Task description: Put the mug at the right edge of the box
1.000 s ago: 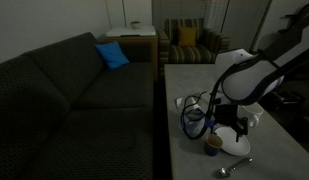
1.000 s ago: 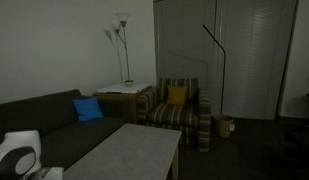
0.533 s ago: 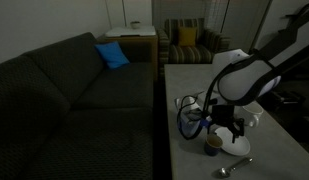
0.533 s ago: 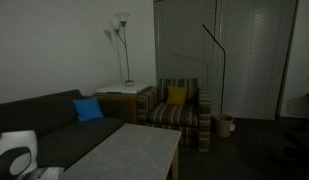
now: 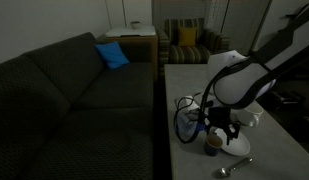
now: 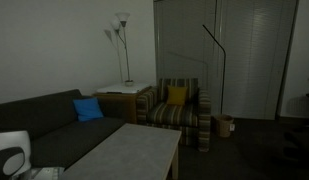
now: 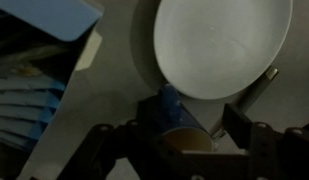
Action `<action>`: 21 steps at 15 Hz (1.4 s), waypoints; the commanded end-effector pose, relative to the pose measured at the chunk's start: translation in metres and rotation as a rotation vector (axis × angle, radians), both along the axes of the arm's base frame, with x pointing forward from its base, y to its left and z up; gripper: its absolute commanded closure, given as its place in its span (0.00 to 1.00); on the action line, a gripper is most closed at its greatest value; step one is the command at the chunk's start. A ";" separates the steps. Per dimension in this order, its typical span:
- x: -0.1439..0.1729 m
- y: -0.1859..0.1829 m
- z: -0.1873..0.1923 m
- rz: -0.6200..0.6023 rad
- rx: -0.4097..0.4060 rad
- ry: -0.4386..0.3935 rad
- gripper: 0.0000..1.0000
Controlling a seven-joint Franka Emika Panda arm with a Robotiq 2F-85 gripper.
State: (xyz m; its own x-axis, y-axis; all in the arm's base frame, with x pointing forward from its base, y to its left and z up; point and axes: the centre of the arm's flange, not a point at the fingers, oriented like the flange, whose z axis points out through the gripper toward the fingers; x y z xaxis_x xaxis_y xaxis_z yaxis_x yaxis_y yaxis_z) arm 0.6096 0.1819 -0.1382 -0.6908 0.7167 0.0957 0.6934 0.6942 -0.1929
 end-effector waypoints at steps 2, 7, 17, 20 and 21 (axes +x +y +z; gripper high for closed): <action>0.009 0.002 -0.010 0.007 -0.023 -0.013 0.59; 0.008 0.002 -0.010 0.012 -0.033 -0.015 0.81; 0.012 0.003 -0.007 -0.036 -0.019 -0.003 0.97; 0.011 -0.002 -0.005 -0.107 -0.042 -0.014 0.97; 0.011 -0.005 -0.003 -0.148 -0.056 -0.018 0.97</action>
State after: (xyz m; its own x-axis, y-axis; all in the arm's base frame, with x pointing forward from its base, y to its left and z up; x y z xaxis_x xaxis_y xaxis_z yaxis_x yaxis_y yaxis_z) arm 0.6123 0.1823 -0.1369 -0.6447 0.7613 0.0693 0.7385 0.6437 -0.2006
